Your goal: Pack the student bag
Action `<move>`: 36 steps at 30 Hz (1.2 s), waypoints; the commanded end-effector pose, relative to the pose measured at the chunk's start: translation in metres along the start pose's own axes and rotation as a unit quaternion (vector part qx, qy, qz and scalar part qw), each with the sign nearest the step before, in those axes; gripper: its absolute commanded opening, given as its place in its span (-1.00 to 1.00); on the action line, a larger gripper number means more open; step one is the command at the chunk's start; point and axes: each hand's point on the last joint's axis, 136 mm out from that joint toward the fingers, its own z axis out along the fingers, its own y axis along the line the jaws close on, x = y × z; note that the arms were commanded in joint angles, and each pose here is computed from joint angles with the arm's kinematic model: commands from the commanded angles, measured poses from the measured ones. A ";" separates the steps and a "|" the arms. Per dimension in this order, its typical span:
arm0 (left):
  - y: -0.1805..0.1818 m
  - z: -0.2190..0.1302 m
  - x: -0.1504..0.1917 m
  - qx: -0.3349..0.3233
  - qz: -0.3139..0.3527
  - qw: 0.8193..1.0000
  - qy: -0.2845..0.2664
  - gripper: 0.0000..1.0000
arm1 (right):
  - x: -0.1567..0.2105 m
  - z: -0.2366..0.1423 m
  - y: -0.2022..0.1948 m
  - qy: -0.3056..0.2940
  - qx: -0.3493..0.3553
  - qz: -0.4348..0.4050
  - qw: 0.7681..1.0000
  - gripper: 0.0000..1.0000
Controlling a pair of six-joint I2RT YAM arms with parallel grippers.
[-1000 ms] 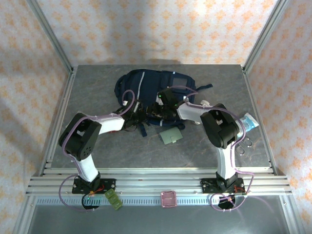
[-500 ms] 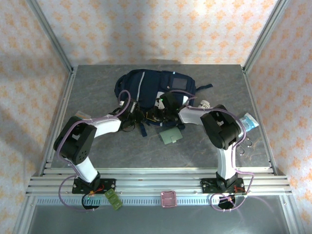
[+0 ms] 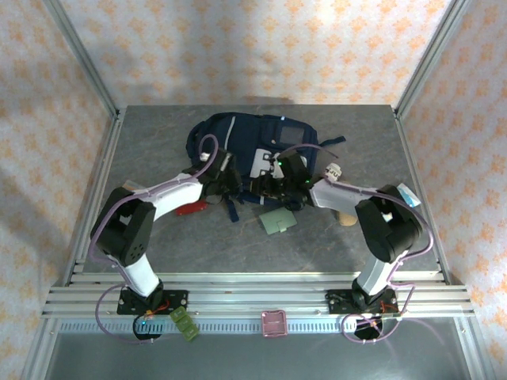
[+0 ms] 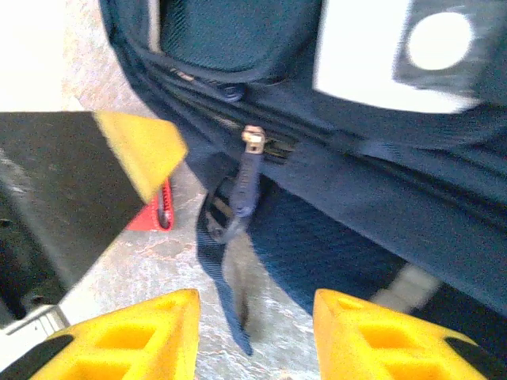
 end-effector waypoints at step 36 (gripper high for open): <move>0.001 0.041 0.043 -0.139 0.142 0.976 0.085 -0.62 | -0.040 -0.043 -0.039 -0.116 0.005 0.072 0.991 -0.17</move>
